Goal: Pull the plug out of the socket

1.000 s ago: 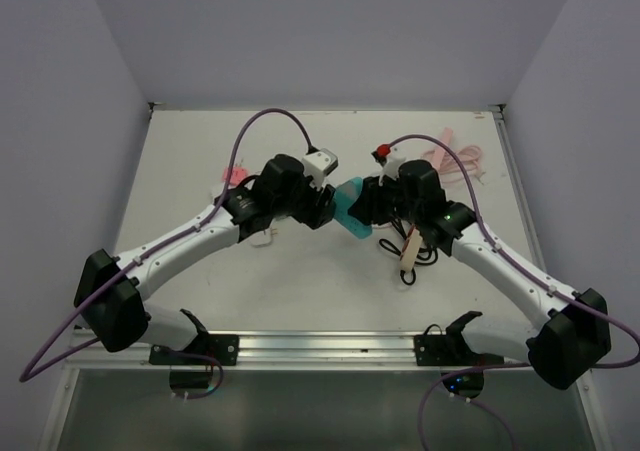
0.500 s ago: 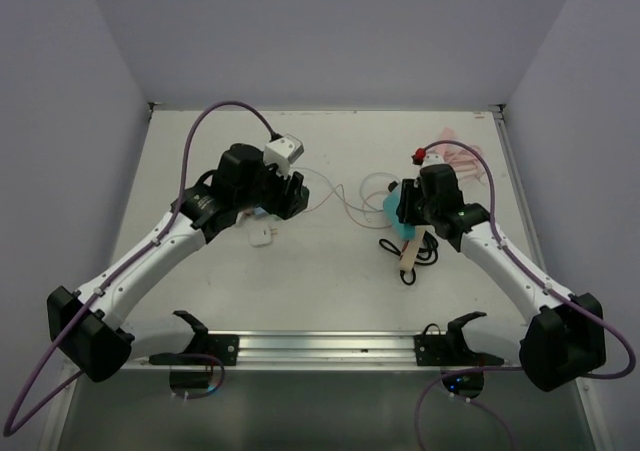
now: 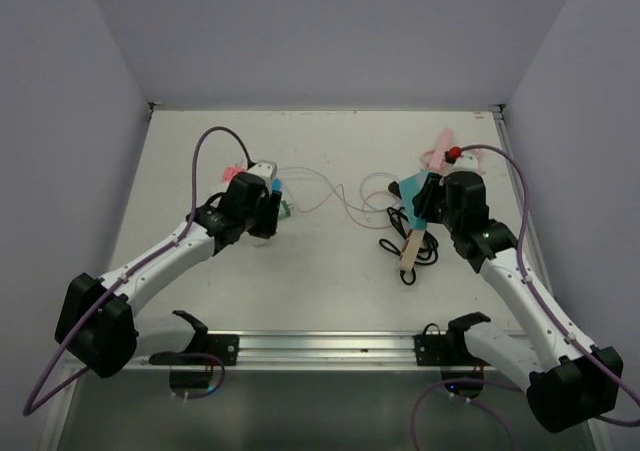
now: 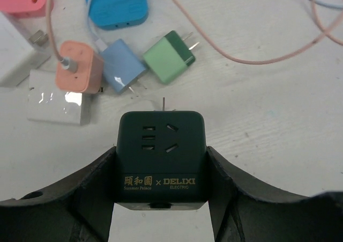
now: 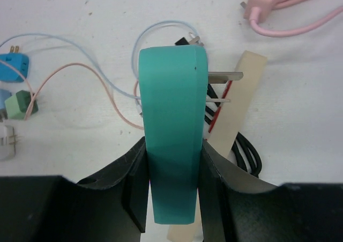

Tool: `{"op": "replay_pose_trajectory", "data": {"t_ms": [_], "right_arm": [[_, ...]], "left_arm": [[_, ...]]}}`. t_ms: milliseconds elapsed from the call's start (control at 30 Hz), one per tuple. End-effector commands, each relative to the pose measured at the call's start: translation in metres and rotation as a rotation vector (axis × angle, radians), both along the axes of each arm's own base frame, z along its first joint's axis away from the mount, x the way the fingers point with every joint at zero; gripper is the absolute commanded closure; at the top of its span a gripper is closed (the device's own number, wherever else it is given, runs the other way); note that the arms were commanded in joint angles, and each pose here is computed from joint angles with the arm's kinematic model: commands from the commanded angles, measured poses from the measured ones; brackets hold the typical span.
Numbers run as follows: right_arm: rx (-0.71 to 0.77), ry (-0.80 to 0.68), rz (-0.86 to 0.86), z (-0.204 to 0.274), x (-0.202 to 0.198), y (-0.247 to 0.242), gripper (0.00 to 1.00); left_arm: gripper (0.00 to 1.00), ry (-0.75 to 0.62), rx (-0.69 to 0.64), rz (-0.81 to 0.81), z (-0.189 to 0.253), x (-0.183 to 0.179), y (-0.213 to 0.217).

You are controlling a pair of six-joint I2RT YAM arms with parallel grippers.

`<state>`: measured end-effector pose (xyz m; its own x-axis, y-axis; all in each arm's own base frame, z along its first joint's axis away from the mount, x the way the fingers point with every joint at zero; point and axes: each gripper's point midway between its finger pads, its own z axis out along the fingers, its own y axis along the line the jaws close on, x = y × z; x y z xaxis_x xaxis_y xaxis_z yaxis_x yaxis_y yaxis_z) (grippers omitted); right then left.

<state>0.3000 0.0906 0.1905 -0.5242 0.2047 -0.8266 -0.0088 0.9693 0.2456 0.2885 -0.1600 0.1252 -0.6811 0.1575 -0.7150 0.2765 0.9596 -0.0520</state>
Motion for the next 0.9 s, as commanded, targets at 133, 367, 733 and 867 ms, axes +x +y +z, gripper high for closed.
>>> {"op": "replay_pose_trajectory", "data": {"t_ms": [133, 367, 733, 867], "right_arm": [[0.105, 0.004, -0.078, -0.012, 0.013, -0.008, 1.0], [0.128, 0.12, -0.176, -0.059, 0.017, -0.018, 1.0], [0.146, 0.244, -0.575, -0.11, 0.01, -0.111, 1.0], [0.204, 0.211, -0.503, -0.108, 0.029, -0.105, 1.0]], "left_arm": [[1.0, -0.027, -0.028, 0.249, -0.025, 0.033, 0.04], [1.0, 0.035, -0.027, 0.336, -0.048, 0.041, 0.062], [0.93, 0.076, -0.057, 0.438, -0.053, 0.049, 0.086], [0.84, 0.091, -0.077, 0.442, -0.055, 0.05, 0.086]]}}
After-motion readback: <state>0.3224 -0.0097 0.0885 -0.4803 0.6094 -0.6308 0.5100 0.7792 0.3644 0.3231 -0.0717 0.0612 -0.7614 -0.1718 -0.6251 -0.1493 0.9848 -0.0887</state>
